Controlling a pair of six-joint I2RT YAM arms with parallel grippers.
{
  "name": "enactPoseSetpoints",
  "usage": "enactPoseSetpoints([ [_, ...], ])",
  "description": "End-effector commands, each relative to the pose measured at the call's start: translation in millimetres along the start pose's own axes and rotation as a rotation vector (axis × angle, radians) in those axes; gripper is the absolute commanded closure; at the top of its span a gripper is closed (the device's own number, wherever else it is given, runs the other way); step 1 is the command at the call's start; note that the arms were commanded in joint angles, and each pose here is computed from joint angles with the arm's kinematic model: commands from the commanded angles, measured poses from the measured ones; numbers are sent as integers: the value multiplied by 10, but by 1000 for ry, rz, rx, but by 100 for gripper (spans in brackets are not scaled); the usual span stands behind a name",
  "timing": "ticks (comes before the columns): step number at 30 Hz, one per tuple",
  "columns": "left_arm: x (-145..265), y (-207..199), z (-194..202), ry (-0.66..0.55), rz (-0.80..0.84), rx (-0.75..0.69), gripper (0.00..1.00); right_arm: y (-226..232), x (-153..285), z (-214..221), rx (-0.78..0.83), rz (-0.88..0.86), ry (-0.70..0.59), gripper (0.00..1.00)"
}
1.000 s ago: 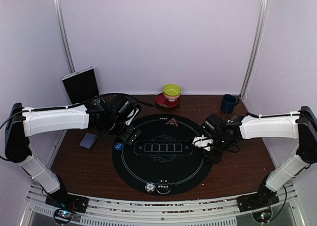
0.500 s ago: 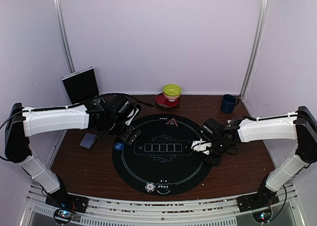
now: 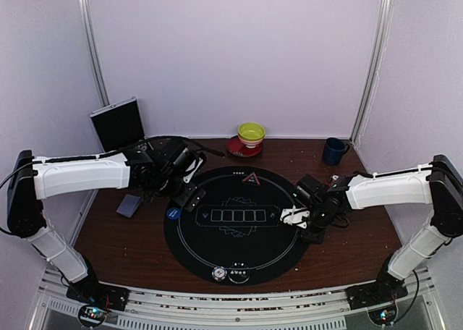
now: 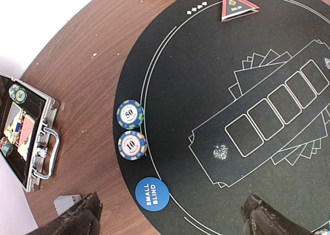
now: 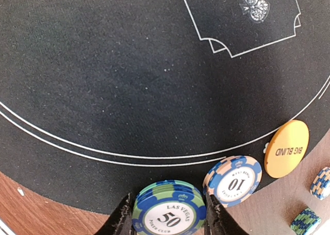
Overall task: Distribute texas hold em gaming equipment
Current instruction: Place the poker chips pile in the big blind area.
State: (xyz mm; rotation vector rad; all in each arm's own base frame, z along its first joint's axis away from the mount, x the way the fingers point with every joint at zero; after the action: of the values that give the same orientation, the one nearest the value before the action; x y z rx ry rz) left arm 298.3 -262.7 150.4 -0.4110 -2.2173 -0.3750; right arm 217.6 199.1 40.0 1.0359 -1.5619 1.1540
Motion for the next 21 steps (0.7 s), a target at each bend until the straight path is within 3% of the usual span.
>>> enactPoseSetpoints([
  [1, -25, 8, -67, -29, -4, 4, 2, 25, -78, 37, 12, 5, 26, 65],
  [10, -27, 9, -62, -28, -5, 3, 2, 40, -102, 37, 18, 8, 34, 62],
  [21, -31, -3, -55, -25, -1, 2, 2, -6, -12, 7, 14, 36, 7, 50],
])
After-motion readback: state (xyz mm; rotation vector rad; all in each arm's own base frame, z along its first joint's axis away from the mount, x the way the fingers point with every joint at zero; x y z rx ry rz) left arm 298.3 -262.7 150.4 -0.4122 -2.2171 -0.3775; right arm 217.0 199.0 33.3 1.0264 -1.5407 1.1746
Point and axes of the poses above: each gripper's point midway between its finger pads, its own x axis back along the fingers, its own y axis along the line the jaws close on, z = x × y, the point moved 1 cm from there along x, back along the fingers, and after that the axes turned 10 degrees about x, right-handed, at the moved point
